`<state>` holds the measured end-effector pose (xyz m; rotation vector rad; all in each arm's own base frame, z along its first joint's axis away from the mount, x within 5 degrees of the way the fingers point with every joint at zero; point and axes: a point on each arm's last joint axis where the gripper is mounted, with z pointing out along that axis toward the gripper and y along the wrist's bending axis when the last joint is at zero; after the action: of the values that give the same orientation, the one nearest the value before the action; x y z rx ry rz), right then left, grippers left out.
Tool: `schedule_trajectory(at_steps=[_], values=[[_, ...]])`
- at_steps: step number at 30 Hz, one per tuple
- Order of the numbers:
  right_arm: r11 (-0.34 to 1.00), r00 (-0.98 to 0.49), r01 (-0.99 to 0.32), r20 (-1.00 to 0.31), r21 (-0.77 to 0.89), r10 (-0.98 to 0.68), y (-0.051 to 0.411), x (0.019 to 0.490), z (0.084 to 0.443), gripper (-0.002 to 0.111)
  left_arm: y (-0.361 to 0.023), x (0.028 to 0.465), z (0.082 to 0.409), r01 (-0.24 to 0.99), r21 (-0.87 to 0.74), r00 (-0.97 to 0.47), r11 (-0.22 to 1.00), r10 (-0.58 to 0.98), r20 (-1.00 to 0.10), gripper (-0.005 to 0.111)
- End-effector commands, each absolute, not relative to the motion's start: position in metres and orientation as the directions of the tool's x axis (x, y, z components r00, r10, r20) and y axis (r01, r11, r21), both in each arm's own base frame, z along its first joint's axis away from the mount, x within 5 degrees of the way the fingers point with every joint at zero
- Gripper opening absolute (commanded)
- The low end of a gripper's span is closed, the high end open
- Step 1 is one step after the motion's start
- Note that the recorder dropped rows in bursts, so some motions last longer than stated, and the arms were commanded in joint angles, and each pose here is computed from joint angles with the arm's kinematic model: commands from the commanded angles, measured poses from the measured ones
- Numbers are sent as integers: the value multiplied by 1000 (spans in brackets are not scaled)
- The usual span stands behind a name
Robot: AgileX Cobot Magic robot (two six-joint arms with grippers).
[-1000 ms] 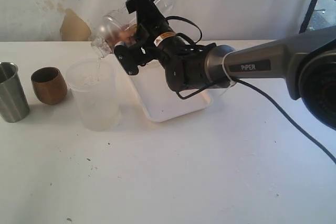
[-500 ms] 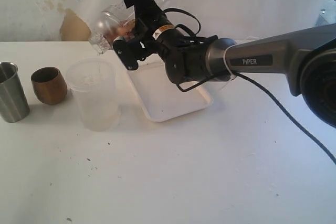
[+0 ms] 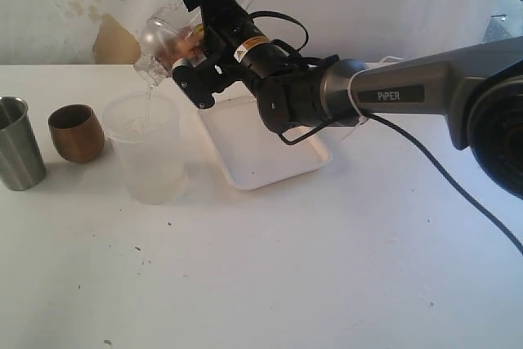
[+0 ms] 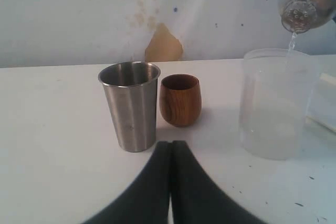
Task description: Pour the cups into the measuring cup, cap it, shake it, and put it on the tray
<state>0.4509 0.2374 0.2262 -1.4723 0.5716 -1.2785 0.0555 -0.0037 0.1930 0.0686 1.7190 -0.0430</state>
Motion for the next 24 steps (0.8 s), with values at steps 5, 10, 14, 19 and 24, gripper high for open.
schedule_trajectory(at_steps=[5,10,14,19,24], values=[[-324,278,343,425,-882,-862,236,449,242,0,-4,55,192,71,12,-144,997,22,-989,0],[-322,275,350,425,-880,-862,236,449,243,0,-4,55,192,71,12,-144,997,22,-989,0],[-322,275,350,425,-880,-862,236,449,243,0,-4,55,192,71,12,-144,997,22,-989,0],[-326,280,341,427,-882,-860,237,449,242,0,-4,55,192,71,12,-144,997,22,-989,0],[-289,290,320,384,-902,-876,236,450,241,0,-4,55,192,71,12,-144,997,22,-989,0]])
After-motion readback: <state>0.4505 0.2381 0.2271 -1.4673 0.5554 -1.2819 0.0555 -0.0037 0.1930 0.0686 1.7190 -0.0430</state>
